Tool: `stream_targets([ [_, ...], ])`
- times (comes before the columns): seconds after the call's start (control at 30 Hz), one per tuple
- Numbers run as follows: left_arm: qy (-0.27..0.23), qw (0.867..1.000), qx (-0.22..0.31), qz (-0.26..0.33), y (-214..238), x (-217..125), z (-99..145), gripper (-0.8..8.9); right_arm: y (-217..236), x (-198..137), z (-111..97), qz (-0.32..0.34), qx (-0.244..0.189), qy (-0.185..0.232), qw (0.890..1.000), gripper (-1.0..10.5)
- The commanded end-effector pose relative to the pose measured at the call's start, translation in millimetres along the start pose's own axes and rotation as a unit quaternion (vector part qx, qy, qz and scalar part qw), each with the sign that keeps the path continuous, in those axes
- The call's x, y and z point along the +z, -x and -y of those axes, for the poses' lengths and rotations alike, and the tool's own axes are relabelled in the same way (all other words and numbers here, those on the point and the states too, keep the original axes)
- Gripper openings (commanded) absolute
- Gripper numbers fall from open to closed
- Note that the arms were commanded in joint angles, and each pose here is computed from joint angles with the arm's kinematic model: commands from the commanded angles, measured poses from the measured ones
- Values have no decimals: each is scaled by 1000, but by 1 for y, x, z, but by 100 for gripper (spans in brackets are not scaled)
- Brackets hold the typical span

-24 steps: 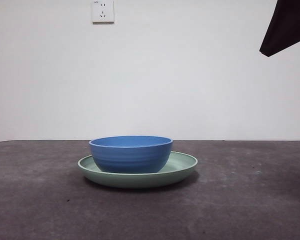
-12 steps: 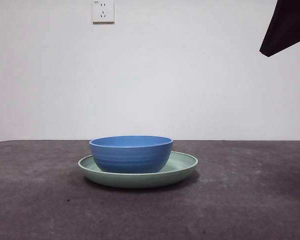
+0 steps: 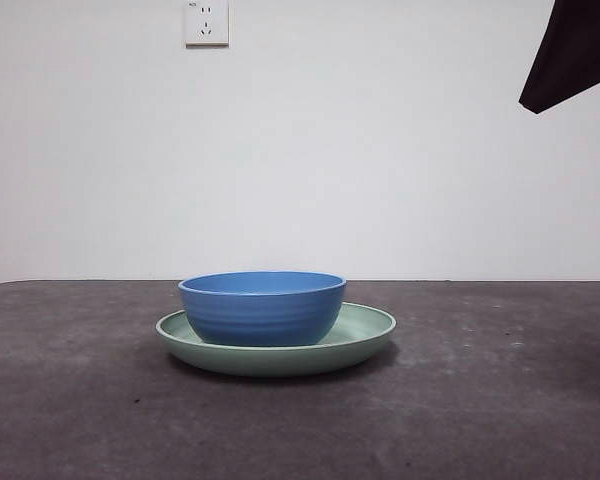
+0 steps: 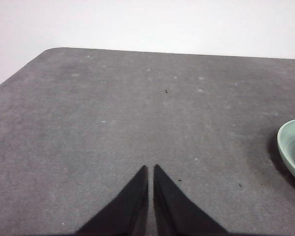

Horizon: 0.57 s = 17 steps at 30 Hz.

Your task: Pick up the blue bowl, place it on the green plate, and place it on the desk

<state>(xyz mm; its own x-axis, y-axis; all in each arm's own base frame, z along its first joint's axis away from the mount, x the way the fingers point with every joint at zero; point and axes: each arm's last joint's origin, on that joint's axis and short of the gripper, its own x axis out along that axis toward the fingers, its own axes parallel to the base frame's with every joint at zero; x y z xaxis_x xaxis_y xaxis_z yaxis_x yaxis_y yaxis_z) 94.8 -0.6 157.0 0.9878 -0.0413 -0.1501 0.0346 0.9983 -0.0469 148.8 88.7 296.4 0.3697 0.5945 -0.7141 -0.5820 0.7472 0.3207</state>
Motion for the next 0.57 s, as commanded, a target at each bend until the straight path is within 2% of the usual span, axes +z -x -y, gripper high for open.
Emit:
stream_targets([
  [0.03, 2, 1000, 1, -13, -2, -8, 0, 19, 1, 5, -2, 7, 3, 13, 1000, 10],
  [0.17, 2, 1000, 1, -13, -2, -8, 0, 19, 2, 4, -2, 9, 2, 17, 1000, 10],
  [0.23, 2, 1000, 1, -13, -2, -8, 0, 19, 9, 5, 0, 32, -18, 44, 998, 10],
  [0.33, 2, 1000, 1, -14, -2, -8, 0, 19, 22, 8, 6, 97, -41, 49, 993, 10],
  [0.47, 2, 1000, 1, -13, -2, -7, 0, 19, 45, 2, 15, 206, -81, 37, 975, 10],
  [0.57, 2, 1000, 1, -13, -2, -7, 0, 19, 55, -12, 26, 272, -126, 35, 953, 10],
])
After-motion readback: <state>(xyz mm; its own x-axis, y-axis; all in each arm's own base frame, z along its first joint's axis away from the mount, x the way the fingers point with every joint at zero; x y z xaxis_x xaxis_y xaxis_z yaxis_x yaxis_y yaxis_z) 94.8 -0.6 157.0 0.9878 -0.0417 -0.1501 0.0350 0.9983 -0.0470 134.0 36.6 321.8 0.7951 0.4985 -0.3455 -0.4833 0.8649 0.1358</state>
